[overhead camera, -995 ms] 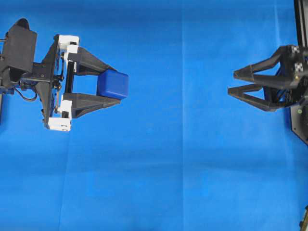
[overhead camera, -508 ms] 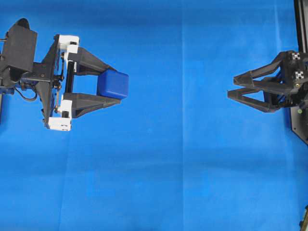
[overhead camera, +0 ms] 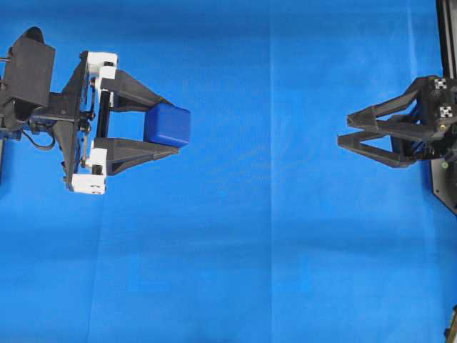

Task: Handover the blue block to the right arm after grasping it with the left arm, then place it in the designated position.
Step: 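Move the right gripper to the cube held by the left gripper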

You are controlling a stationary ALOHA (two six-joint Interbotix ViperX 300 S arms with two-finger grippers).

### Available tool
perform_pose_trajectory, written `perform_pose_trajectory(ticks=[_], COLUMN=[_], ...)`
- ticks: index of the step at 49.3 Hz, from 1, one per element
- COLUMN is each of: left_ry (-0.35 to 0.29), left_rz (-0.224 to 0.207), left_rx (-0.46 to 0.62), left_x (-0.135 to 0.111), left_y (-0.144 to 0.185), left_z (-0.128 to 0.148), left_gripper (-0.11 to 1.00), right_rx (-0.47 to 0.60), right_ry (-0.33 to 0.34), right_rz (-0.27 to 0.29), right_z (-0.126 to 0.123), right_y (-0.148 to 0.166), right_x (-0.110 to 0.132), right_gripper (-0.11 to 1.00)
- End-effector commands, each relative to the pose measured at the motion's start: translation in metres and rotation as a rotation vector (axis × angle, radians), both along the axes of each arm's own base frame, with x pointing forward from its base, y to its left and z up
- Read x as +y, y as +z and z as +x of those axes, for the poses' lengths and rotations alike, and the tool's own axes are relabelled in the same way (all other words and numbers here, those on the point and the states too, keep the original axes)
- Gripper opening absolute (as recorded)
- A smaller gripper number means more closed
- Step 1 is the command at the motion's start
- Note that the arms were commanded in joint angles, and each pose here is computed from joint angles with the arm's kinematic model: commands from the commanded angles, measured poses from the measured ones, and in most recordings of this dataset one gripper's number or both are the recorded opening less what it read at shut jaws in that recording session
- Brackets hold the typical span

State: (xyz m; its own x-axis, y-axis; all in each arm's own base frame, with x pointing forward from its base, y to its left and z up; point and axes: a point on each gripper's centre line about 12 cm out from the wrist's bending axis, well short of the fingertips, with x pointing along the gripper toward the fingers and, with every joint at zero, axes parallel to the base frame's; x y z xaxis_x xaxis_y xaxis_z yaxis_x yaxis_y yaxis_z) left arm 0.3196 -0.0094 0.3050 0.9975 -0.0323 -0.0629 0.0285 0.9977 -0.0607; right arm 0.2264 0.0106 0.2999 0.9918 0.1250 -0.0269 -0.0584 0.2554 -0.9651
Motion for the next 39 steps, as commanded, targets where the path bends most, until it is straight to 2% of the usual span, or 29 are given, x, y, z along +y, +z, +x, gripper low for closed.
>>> perform_pose_trajectory(ticks=[1, 26, 39], left_ry=[0.002, 0.002, 0.002], left_rz=[-0.004, -0.004, -0.004], left_rx=[-0.035, -0.037, -0.037], left_x=[0.000, 0.000, 0.000], left_y=[0.011, 0.011, 0.011], left_z=[0.001, 0.001, 0.001], left_gripper=[0.49, 0.49, 0.49], right_rx=[-0.036, -0.028, -0.019], right_ry=[0.008, 0.008, 0.022], right_rz=[0.002, 0.005, 0.014], right_z=[0.002, 0.005, 0.029], right_y=[0.013, 0.011, 0.019], right_x=[0.001, 0.001, 0.001], right_gripper=[0.94, 0.94, 0.94])
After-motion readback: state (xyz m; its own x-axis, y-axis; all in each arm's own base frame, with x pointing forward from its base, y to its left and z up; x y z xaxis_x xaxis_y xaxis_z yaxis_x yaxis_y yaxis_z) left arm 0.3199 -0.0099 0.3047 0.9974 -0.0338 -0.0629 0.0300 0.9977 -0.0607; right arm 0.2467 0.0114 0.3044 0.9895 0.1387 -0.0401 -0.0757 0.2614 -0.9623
